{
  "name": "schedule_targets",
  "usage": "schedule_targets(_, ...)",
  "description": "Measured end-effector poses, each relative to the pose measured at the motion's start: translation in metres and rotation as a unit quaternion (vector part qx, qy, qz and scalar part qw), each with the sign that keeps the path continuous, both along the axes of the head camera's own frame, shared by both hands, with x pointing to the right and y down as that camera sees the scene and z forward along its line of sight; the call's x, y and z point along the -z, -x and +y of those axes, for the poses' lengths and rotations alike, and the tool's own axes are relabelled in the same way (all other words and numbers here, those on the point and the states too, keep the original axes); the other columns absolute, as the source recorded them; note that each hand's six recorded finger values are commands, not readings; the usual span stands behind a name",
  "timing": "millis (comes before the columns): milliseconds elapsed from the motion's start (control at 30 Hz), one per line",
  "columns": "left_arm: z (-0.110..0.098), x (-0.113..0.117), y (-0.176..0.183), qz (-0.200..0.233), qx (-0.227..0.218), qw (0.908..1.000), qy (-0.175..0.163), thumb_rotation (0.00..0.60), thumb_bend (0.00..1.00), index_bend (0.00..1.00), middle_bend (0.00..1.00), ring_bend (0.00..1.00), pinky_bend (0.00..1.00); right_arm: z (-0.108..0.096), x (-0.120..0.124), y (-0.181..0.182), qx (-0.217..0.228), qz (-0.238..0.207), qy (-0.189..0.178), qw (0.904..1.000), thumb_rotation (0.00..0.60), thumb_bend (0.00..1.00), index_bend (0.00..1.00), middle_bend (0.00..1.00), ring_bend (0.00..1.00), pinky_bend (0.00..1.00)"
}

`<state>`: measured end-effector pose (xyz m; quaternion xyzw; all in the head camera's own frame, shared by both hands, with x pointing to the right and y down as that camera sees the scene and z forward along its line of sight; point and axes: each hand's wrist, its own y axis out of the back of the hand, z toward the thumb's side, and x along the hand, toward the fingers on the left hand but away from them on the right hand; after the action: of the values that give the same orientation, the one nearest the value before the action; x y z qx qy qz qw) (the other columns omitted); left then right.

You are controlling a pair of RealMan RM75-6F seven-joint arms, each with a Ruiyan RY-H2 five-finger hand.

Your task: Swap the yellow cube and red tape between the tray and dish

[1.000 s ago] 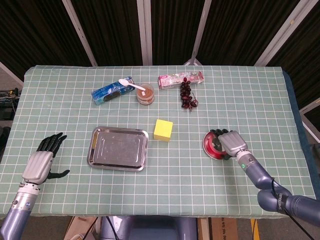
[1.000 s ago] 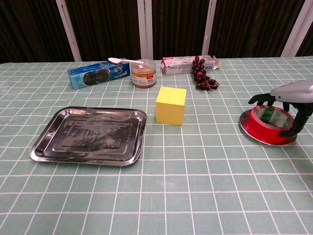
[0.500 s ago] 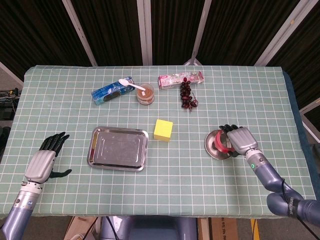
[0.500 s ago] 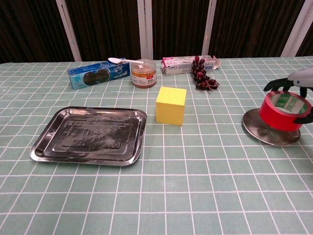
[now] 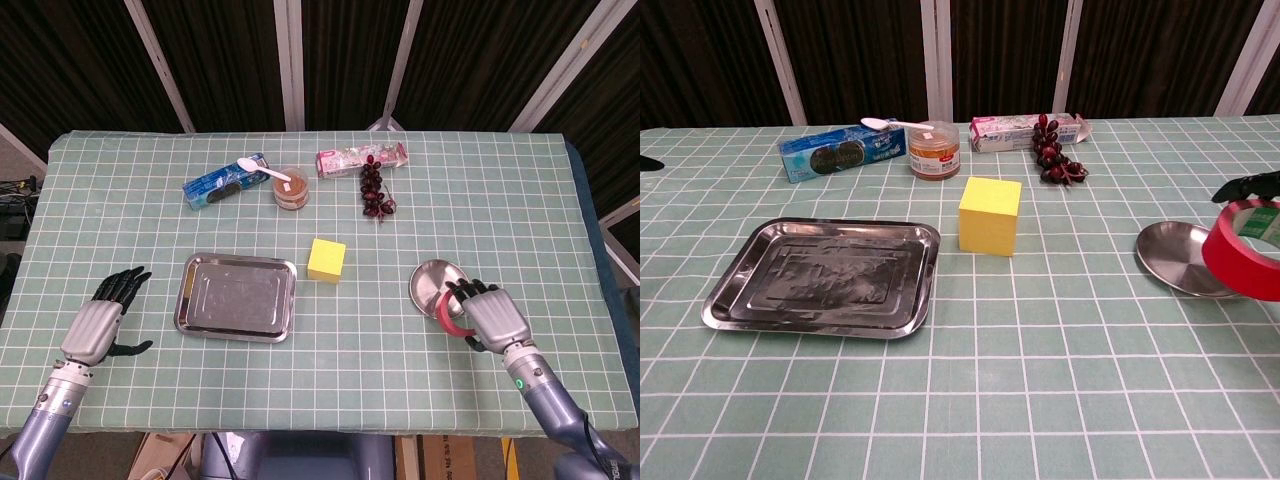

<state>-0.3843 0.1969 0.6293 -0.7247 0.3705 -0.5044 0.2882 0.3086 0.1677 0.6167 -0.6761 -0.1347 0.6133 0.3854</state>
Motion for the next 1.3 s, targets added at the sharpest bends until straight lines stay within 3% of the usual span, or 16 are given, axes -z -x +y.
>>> schedule_targets(200, -0.002, -0.005, -0.001, 0.008, -0.003, 1.0000, 0.005, 0.600, 0.03, 0.00, 0.01, 0.00, 0.00, 0.032, 0.015, 0.057, 0.082, -0.046, -0.002, 0.9956, 0.600, 0.32, 0.12, 0.30, 0.27, 0.48)
schedule_targets(367, -0.003, -0.007, 0.003, 0.010, 0.000, 0.9999, 0.007, 0.600, 0.03, 0.00, 0.01, 0.00, 0.00, 0.069, 0.034, 0.115, 0.164, -0.099, -0.007, 0.9814, 0.600, 0.32, 0.12, 0.30, 0.27, 0.48)
schedule_targets(600, -0.001, -0.010, 0.011, 0.007, 0.007, 0.9999, 0.011, 0.600, 0.03, 0.00, 0.01, 0.00, 0.00, 0.102, 0.037, 0.160, 0.201, -0.131, 0.010, 0.9707, 0.600, 0.32, 0.12, 0.30, 0.27, 0.48)
schedule_targets(1300, 0.000, -0.020, 0.029, -0.009, 0.023, 0.9995, 0.019, 0.600, 0.03, 0.00, 0.01, 0.00, 0.00, 0.087, 0.007, 0.225, 0.259, -0.130, 0.033, 0.9566, 0.600, 0.32, 0.12, 0.30, 0.27, 0.48)
